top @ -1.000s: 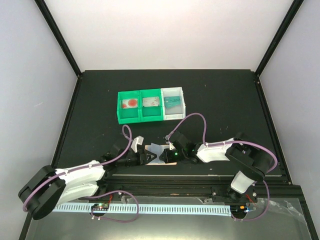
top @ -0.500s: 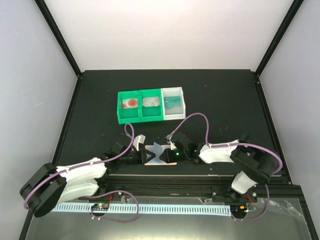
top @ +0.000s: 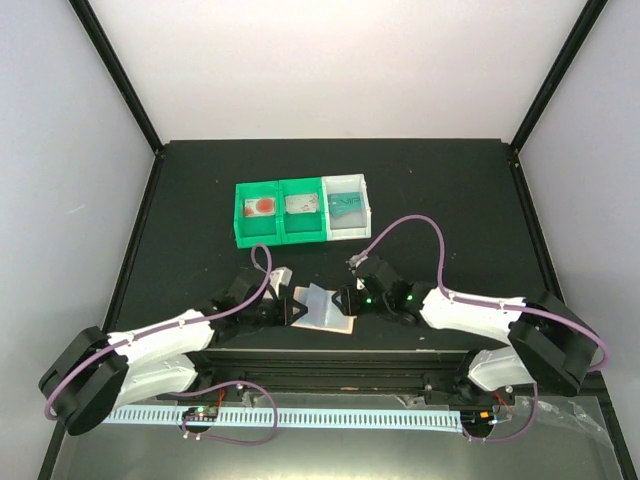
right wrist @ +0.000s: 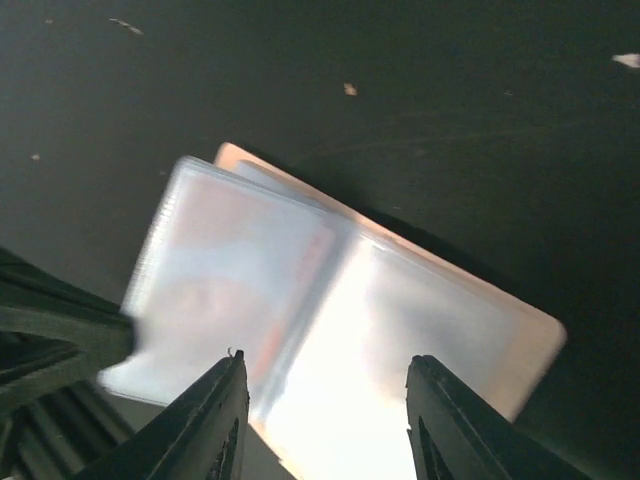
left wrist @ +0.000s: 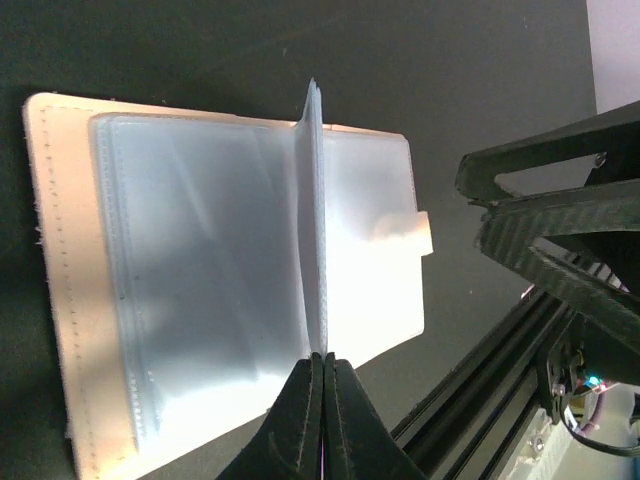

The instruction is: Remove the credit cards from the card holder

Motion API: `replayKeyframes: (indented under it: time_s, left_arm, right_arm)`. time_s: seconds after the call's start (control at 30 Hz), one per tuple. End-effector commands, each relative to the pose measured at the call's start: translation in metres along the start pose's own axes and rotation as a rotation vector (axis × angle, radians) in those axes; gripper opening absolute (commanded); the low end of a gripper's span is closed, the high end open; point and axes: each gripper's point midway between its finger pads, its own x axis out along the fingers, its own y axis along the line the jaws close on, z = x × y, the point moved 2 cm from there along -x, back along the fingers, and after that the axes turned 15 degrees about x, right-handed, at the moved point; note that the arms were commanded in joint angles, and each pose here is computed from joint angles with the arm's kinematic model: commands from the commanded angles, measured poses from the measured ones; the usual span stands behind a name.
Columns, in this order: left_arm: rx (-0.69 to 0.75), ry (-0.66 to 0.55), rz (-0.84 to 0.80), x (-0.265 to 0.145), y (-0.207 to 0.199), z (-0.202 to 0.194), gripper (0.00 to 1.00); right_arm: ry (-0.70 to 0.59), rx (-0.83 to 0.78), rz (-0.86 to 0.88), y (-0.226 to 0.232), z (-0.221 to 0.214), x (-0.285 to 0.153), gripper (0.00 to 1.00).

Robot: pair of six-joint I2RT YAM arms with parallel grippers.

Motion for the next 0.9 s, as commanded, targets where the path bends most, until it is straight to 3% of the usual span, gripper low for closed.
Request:
replayKeyframes:
  time_s: [0.0,0.23,0.47,0.6,0.87]
  left_arm:
    - [0.054,-0.026,0.071,-0.008,-0.003,0.019,0.02]
    - [0.065,-0.047,0.125,-0.017,0.002,0.021,0.02]
    - [0.071,-0.026,0.113,-0.016,0.000,0.019,0.08]
    - [0.077,-0.034,0.039,-0.015,-0.011,0.020,0.18]
    - [0.059,-0.061,-0.076,-0.013,-0.028,0.024,0.23]
  right_arm:
    - [-0.018,-0.018,-0.106,-0.028,-0.001,-0.001,0.45]
    - [0.027,0.016,-0.094,-0.037,-0.013,0.012,0.43]
    - [0.064,0.021,-0.078,-0.037,-0.018,0.027,0.35]
    - [0.062,0.022,-0.085,-0.039,-0.019,0.029,0.34]
    - [0.048,0.019,-0.105,-0.043,-0.018,0.024,0.37]
